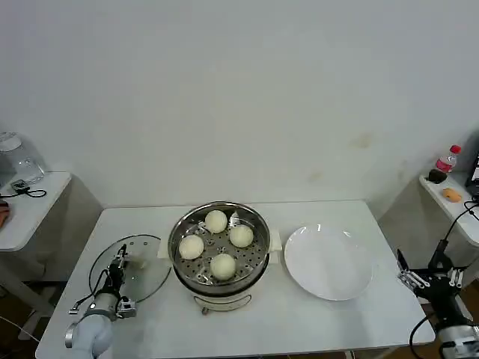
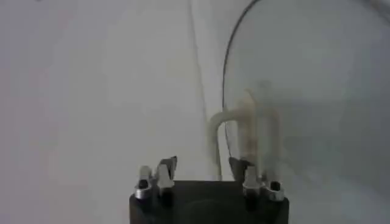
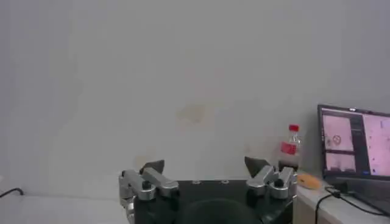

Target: Take steamed baozi put them in steamer then cover it.

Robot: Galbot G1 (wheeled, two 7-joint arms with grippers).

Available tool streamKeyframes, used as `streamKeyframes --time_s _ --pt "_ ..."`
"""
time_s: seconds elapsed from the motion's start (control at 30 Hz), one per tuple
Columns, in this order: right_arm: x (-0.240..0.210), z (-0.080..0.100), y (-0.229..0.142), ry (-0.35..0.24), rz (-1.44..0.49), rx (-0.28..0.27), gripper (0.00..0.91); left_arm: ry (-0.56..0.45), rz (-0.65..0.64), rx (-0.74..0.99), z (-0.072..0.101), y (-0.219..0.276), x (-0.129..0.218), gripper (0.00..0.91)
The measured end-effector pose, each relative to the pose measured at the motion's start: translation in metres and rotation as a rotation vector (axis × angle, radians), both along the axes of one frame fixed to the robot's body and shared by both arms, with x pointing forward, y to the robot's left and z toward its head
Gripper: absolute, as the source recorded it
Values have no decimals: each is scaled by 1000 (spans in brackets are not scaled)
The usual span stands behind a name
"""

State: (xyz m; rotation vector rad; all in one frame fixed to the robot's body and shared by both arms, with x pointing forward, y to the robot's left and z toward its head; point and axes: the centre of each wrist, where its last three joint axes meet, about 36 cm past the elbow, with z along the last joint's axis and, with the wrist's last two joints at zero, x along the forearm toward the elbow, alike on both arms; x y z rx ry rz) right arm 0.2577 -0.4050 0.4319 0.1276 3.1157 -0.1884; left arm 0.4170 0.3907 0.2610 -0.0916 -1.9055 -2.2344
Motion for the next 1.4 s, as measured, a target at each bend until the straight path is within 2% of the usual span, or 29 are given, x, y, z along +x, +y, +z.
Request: streamKeyframes --time_s 0.5,0.73,1.0,1.4 --pt "-1 -3 3 2 6 -3 907 -22 10 -30 -4 -2 -6 0" --pt "3 -4 7 2 22 -5 907 -84 55 -30 6 -10 -18 0" --pt "5 -6 12 12 53 -12 907 -160 139 -8 41 -13 -40 0" --pt "8 -10 20 24 83 -16 907 -265 220 -59 125 -20 -60 0"
